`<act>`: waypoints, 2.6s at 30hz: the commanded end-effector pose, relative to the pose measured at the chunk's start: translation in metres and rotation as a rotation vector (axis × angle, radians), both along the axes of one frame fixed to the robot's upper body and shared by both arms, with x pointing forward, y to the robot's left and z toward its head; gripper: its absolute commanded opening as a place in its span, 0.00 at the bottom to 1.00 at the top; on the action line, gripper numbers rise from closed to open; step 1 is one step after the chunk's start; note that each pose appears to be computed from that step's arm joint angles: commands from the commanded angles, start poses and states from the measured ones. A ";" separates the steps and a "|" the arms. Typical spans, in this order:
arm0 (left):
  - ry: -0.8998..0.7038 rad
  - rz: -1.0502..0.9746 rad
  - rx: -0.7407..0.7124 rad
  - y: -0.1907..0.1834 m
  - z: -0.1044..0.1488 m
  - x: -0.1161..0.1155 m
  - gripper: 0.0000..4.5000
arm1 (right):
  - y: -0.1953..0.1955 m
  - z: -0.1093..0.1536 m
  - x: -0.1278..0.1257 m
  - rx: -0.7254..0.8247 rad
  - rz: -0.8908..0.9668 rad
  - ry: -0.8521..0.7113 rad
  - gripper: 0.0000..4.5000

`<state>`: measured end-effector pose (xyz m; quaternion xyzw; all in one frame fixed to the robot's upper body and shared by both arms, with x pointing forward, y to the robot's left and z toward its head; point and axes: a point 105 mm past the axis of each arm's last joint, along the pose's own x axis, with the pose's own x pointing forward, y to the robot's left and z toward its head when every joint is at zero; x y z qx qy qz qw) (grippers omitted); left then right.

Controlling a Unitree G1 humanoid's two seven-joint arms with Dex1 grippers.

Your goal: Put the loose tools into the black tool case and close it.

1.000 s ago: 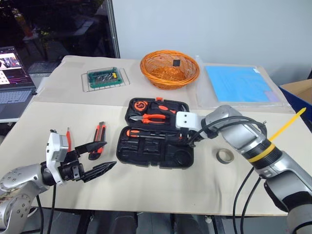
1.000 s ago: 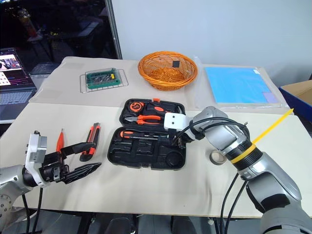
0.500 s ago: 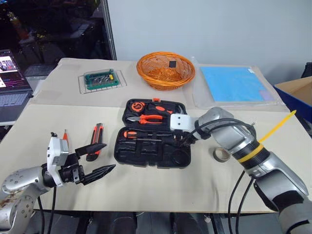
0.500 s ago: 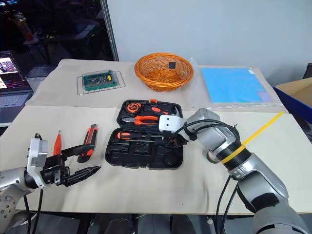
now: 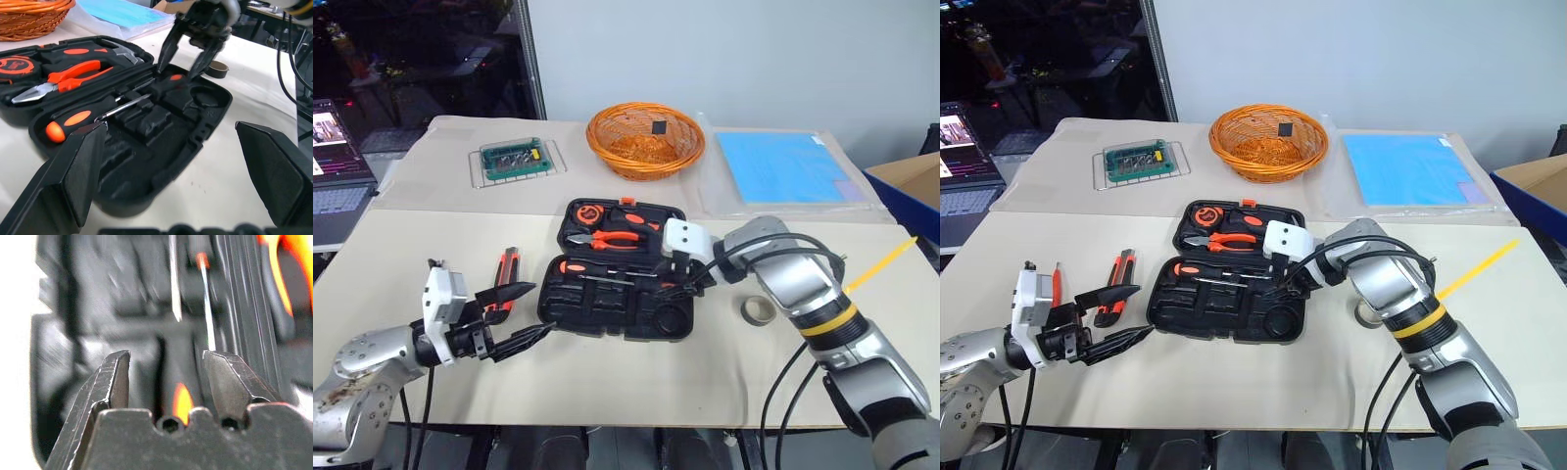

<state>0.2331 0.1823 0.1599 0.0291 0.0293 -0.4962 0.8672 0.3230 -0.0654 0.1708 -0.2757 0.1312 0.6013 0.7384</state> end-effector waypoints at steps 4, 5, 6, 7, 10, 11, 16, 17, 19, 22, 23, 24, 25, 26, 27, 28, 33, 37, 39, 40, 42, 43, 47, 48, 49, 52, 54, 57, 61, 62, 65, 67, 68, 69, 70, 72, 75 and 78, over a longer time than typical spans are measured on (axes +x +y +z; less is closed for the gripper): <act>-0.044 0.002 0.002 -0.008 0.016 0.002 1.00 | 0.009 0.009 0.006 0.216 -0.149 -0.155 0.08; -0.046 0.007 0.002 -0.007 0.017 0.002 1.00 | 0.010 0.003 0.007 0.214 -0.177 -0.180 0.01; -0.047 0.011 0.004 -0.005 0.017 0.003 1.00 | 0.013 -0.001 0.008 0.211 -0.193 -0.196 0.01; -0.048 0.025 0.006 -0.001 0.017 0.005 1.00 | 0.016 -0.009 0.010 0.205 -0.223 -0.214 0.01; -0.055 0.076 0.007 0.001 0.019 0.009 1.00 | 0.017 -0.050 0.010 0.146 -0.294 -0.205 0.01; -0.053 0.082 0.010 0.001 0.018 0.008 1.00 | 0.015 -0.067 0.009 0.096 -0.298 -0.192 0.01; -0.045 0.124 0.022 0.013 0.018 0.012 1.00 | 0.021 -0.105 0.000 -0.043 -0.166 -0.186 0.01; -0.047 0.141 0.022 0.017 0.019 0.014 1.00 | 0.023 -0.105 0.001 -0.056 -0.148 -0.198 0.01; -0.046 0.189 0.033 0.025 0.017 0.018 1.00 | 0.025 -0.102 0.006 -0.073 -0.120 -0.248 0.01; -0.057 0.347 0.058 0.044 0.011 0.028 1.00 | 0.030 -0.064 0.022 0.072 -0.179 -0.376 0.01; -0.065 0.425 0.058 0.052 0.011 0.031 1.00 | 0.034 -0.039 0.021 0.216 -0.183 -0.378 0.01; -0.061 0.502 0.049 0.060 0.012 0.033 1.00 | 0.032 -0.017 0.020 0.327 -0.198 -0.385 0.01; -0.045 0.587 0.045 0.070 0.010 0.035 1.00 | 0.025 0.007 0.017 0.422 -0.216 -0.408 0.01; -0.025 0.685 0.062 0.083 0.008 0.037 1.00 | 0.021 0.024 0.012 0.510 -0.207 -0.392 0.01; 0.011 0.771 0.062 0.094 0.005 0.038 1.00 | 0.018 0.034 0.005 0.545 -0.186 -0.378 0.01; 0.047 0.848 0.073 0.105 0.002 0.038 1.00 | 0.015 0.042 -0.003 0.560 -0.148 -0.363 0.13; 0.190 1.163 0.134 0.140 -0.016 0.035 1.00 | -0.007 0.051 -0.048 0.524 0.045 -0.241 0.48; 0.286 1.256 0.175 0.151 -0.033 0.031 1.00 | -0.017 0.051 -0.060 0.490 0.089 -0.199 0.78; 0.336 1.283 0.171 0.158 -0.047 0.033 1.00 | -0.020 0.048 -0.062 0.465 0.095 -0.203 0.94; 0.356 1.283 0.170 0.159 -0.053 0.034 1.00 | -0.021 0.049 -0.062 0.456 0.092 -0.212 0.99; 0.379 1.292 0.182 0.161 -0.060 0.037 1.00 | -0.022 0.050 -0.062 0.456 0.084 -0.219 0.99; 0.393 1.290 0.172 0.160 -0.064 0.041 1.00 | -0.023 0.050 -0.062 0.446 0.082 -0.224 0.99; 0.421 1.255 0.142 0.145 -0.078 0.051 0.86 | -0.027 0.046 -0.066 0.410 0.070 -0.234 1.00; 0.421 1.253 0.141 0.143 -0.080 0.052 0.76 | -0.028 0.045 -0.066 0.407 0.067 -0.234 1.00; 0.425 1.258 0.135 0.142 -0.083 0.052 0.68 | -0.029 0.045 -0.067 0.404 0.064 -0.233 1.00; 0.424 1.260 0.128 0.139 -0.087 0.051 0.45 | -0.031 0.044 -0.070 0.399 0.062 -0.229 1.00; 0.392 1.245 0.125 0.137 -0.084 0.051 0.28 | -0.032 0.045 -0.073 0.401 0.063 -0.228 1.00; 0.305 1.155 0.069 0.131 -0.064 0.057 0.11 | -0.033 0.043 -0.077 0.411 0.061 -0.224 1.00; 0.136 0.891 0.045 0.113 -0.016 0.068 0.11 | -0.037 0.043 -0.083 0.435 0.043 -0.220 1.00; 0.108 0.825 0.062 0.108 -0.007 0.069 0.11 | -0.039 0.044 -0.085 0.438 0.038 -0.220 1.00; 0.075 0.394 0.191 0.058 0.011 0.061 0.11 | -0.048 0.045 -0.092 0.442 0.005 -0.222 1.00; 0.042 0.058 0.322 0.022 0.016 0.047 0.11 | -0.056 0.044 -0.099 0.419 -0.026 -0.228 1.00; 0.003 -0.062 0.392 0.009 0.016 0.047 0.11 | -0.061 0.043 -0.104 0.406 -0.047 -0.229 1.00; -0.029 -0.134 0.451 0.002 0.015 0.049 0.11 | -0.065 0.043 -0.107 0.397 -0.064 -0.229 1.00; -0.061 -0.189 0.500 -0.003 0.014 0.053 0.11 | -0.068 0.043 -0.110 0.389 -0.081 -0.229 1.00; -0.109 -0.292 0.577 -0.016 0.010 0.062 0.11 | -0.074 0.041 -0.116 0.362 -0.115 -0.231 1.00; -0.167 -0.412 0.661 -0.040 0.003 0.081 0.11 | -0.081 0.038 -0.124 0.335 -0.170 -0.232 1.00; -0.193 -0.469 0.751 -0.050 -0.007 0.095 0.11 | -0.082 0.036 -0.133 0.315 -0.208 -0.235 1.00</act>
